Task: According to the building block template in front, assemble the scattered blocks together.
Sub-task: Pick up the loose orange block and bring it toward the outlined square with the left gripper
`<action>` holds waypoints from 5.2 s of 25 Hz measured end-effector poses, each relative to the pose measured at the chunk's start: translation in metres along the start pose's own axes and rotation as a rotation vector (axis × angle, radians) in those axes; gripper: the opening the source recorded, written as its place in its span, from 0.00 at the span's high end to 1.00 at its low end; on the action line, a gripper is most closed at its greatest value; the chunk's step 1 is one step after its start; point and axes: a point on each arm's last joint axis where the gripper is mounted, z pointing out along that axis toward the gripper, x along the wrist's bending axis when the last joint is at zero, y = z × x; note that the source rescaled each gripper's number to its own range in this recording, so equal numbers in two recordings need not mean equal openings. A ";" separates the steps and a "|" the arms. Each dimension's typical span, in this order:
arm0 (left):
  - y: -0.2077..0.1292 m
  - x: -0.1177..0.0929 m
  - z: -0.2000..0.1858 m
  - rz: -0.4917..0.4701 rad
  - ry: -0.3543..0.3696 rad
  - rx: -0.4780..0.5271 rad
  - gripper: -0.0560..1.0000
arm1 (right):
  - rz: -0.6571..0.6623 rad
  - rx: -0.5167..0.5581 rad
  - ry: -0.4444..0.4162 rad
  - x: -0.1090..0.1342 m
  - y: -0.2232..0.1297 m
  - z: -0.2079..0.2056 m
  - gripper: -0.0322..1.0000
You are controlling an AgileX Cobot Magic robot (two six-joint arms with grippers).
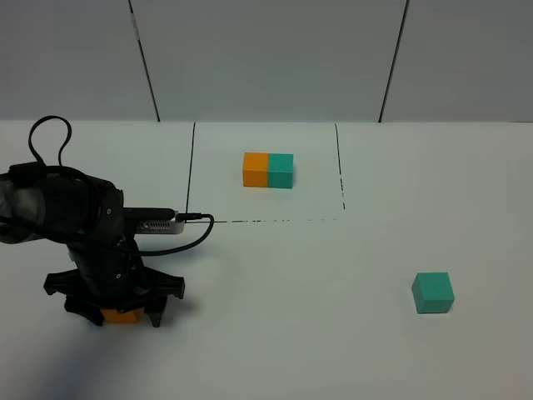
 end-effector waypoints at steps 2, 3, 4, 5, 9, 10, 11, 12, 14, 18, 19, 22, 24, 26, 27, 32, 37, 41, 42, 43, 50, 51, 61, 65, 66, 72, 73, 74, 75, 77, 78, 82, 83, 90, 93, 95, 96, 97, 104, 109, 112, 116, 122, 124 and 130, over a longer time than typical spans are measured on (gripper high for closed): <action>-0.001 0.000 0.000 -0.004 0.001 0.010 0.59 | 0.000 0.000 0.000 0.000 0.000 0.000 0.25; -0.001 0.000 0.000 -0.006 0.001 0.016 0.64 | 0.000 0.000 0.000 0.000 0.000 0.000 0.25; -0.002 0.000 0.000 -0.010 0.001 0.021 0.69 | 0.000 0.000 0.000 0.000 0.000 0.000 0.25; -0.002 0.000 0.000 -0.012 0.001 0.025 0.76 | 0.000 0.000 0.000 0.000 0.000 0.000 0.25; -0.003 0.000 0.000 -0.015 0.001 0.034 0.94 | 0.000 0.000 0.000 0.000 0.000 0.000 0.25; -0.003 0.000 0.000 -0.015 0.001 0.034 0.94 | 0.000 0.000 0.000 0.000 0.000 0.000 0.25; -0.003 0.000 0.000 -0.017 0.001 0.034 0.94 | 0.000 0.000 0.000 0.000 0.000 0.000 0.25; -0.003 0.000 0.000 -0.017 0.001 0.034 0.94 | 0.000 0.000 0.000 0.000 0.000 0.000 0.25; -0.003 0.000 0.000 -0.017 0.001 0.034 0.94 | 0.000 0.000 0.000 0.000 0.000 0.000 0.25; -0.003 0.000 0.000 -0.017 0.001 0.033 0.94 | 0.000 0.000 0.000 0.000 0.000 0.000 0.25; -0.003 0.000 0.000 -0.016 0.001 0.031 0.94 | 0.000 0.000 0.000 0.000 0.000 0.000 0.25; -0.003 0.000 -0.001 -0.011 0.004 0.028 0.94 | 0.000 0.000 0.000 0.000 0.000 0.000 0.25; -0.003 0.001 -0.001 0.005 0.012 0.024 0.94 | 0.000 0.000 0.000 0.000 0.000 0.000 0.25; -0.003 0.003 -0.004 0.039 0.040 0.010 0.94 | 0.000 0.000 0.000 0.000 0.000 0.000 0.25; -0.004 0.006 -0.005 0.067 0.065 0.008 0.94 | 0.000 0.000 0.000 0.000 0.000 0.000 0.25; -0.008 0.016 -0.030 0.219 0.153 -0.034 0.94 | 0.000 0.000 0.000 0.000 0.000 0.000 0.25; -0.013 0.019 -0.064 0.476 0.168 -0.119 0.94 | 0.000 0.000 0.000 0.000 0.000 0.000 0.25; -0.017 0.017 -0.078 0.741 0.160 -0.145 0.94 | 0.000 0.000 0.000 0.000 0.000 0.000 0.25; -0.017 0.016 -0.078 0.817 0.151 -0.143 0.94 | 0.000 0.000 0.000 0.000 0.000 0.000 0.25; -0.017 0.014 -0.078 0.875 0.135 -0.146 0.94 | 0.000 0.000 0.000 0.000 0.000 0.000 0.25; -0.005 -0.002 -0.091 1.199 0.071 -0.290 0.94 | 0.000 0.000 0.000 0.000 0.000 0.000 0.25; -0.002 -0.004 -0.094 1.218 0.065 -0.308 0.94 | 0.000 0.000 0.000 0.000 0.000 0.000 0.25; 0.053 -0.031 -0.094 1.283 -0.072 -0.182 0.95 | 0.000 0.000 0.000 0.000 0.000 0.000 0.25; 0.064 -0.052 -0.078 1.377 -0.122 -0.147 0.95 | 0.000 0.000 0.000 0.000 0.000 0.000 0.25; 0.065 -0.058 -0.075 1.404 -0.123 -0.147 0.95 | 0.000 0.000 0.000 0.000 0.000 0.000 0.25; 0.071 -0.103 -0.047 1.530 -0.099 -0.090 0.95 | 0.000 0.000 0.000 0.000 0.000 0.000 0.25; 0.071 -0.108 -0.045 1.541 -0.093 -0.083 0.95 | 0.000 0.000 0.000 0.000 0.000 0.000 0.25; 0.072 -0.114 -0.042 1.553 -0.087 -0.073 0.95 | 0.000 0.000 0.000 0.000 0.000 0.000 0.25; 0.073 -0.120 -0.039 1.567 -0.079 -0.061 0.95 | 0.000 0.000 0.000 0.000 0.000 0.000 0.25; 0.074 -0.129 -0.034 1.581 -0.066 -0.047 0.95 | 0.000 0.000 0.000 0.000 0.000 0.000 0.25; 0.075 -0.133 -0.032 1.585 -0.064 -0.038 0.95 | 0.000 0.000 0.000 0.000 0.000 0.000 0.25; 0.078 -0.143 -0.023 1.595 -0.043 -0.005 0.95 | 0.000 0.000 0.000 0.000 0.000 0.000 0.25; 0.079 -0.145 -0.021 1.597 -0.038 0.007 0.95 | 0.000 0.000 0.000 0.000 0.000 0.000 0.25; 0.079 -0.148 -0.011 1.591 -0.004 0.054 0.95 | 0.000 0.000 0.000 0.000 0.000 0.000 0.25; 0.080 -0.147 -0.011 1.588 0.006 0.055 0.95 | 0.000 0.000 0.000 0.000 0.000 0.000 0.25; 0.081 -0.148 -0.011 1.588 0.011 0.045 0.95 | 0.000 0.000 0.000 0.000 0.000 0.000 0.25; 0.081 -0.148 -0.011 1.587 0.014 0.034 0.95 | 0.000 0.000 0.000 0.000 0.000 0.000 0.25; 0.082 -0.149 -0.011 1.585 0.015 0.024 0.95 | 0.000 0.000 0.000 0.000 0.000 0.000 0.25; 0.083 -0.150 -0.008 1.581 0.006 0.008 0.95 | 0.000 0.000 0.000 0.000 0.000 0.000 0.25; 0.084 -0.151 -0.007 1.581 0.007 0.008 0.95 | 0.000 0.000 0.000 0.000 0.000 0.000 0.25; 0.084 -0.151 -0.006 1.581 0.007 0.009 0.95 | 0.000 0.000 0.000 0.000 0.000 0.000 0.25; 0.084 -0.151 -0.006 1.581 0.007 0.008 0.95 | 0.000 0.000 0.000 0.000 0.000 0.000 0.25; 0.084 -0.151 -0.006 1.581 0.007 0.007 0.95 | 0.000 0.000 0.000 0.000 0.000 0.000 0.25; 0.084 -0.151 -0.006 1.581 0.008 0.006 0.89 | 0.000 0.000 0.000 0.000 0.000 0.000 0.25; 0.086 -0.152 -0.007 1.567 0.015 -0.019 0.21 | 0.000 0.001 0.000 0.000 0.000 0.000 0.25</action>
